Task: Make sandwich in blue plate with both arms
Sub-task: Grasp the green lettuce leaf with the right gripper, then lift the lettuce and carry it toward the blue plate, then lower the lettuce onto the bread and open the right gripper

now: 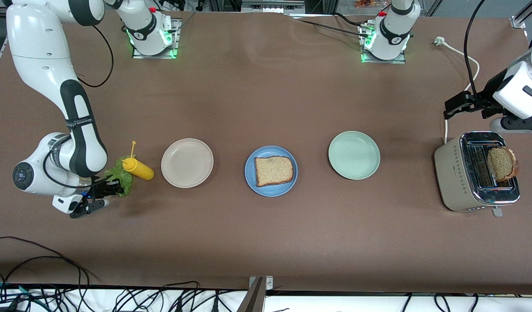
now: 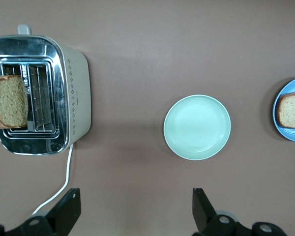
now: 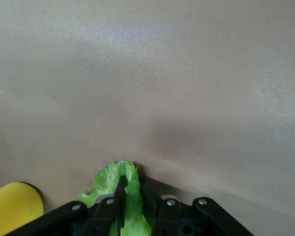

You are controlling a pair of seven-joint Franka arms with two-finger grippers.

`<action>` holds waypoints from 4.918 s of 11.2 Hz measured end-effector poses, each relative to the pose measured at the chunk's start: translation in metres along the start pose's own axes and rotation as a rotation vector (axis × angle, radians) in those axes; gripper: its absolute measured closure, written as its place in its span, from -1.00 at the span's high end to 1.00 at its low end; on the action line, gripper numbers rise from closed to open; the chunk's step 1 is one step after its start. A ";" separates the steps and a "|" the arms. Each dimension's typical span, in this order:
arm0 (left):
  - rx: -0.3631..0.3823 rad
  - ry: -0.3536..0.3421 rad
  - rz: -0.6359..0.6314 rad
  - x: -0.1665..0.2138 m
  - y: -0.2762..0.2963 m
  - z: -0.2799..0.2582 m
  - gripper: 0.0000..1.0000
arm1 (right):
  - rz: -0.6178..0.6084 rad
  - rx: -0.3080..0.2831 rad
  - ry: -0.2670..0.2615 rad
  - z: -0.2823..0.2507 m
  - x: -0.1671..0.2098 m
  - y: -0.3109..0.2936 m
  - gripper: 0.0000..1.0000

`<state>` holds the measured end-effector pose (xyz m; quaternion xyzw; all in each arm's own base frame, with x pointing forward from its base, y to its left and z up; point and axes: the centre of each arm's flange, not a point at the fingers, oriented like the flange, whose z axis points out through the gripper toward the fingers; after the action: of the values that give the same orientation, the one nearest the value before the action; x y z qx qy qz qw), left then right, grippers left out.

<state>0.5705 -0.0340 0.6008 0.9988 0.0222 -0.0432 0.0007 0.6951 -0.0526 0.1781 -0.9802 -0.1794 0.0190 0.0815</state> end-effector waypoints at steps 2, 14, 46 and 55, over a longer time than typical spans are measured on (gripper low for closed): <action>0.001 0.002 -0.001 -0.007 -0.001 0.000 1.00 | -0.006 0.024 -0.024 -0.005 0.002 -0.003 -0.74; 0.002 0.016 0.052 -0.020 -0.005 -0.002 1.00 | -0.155 0.043 -0.031 -0.168 0.034 -0.069 -0.77; -0.012 0.015 0.068 -0.020 -0.002 -0.002 1.00 | 0.885 -0.036 0.183 -0.012 0.110 -0.578 -0.77; -0.012 0.015 0.069 -0.020 -0.002 -0.002 1.00 | 0.838 -0.037 0.246 0.020 0.125 -0.545 -0.77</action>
<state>0.5506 -0.0332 0.6047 0.9993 -0.0121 -0.0357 0.0081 0.6210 0.4971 0.2485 -0.9646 0.2446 -0.0697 0.0699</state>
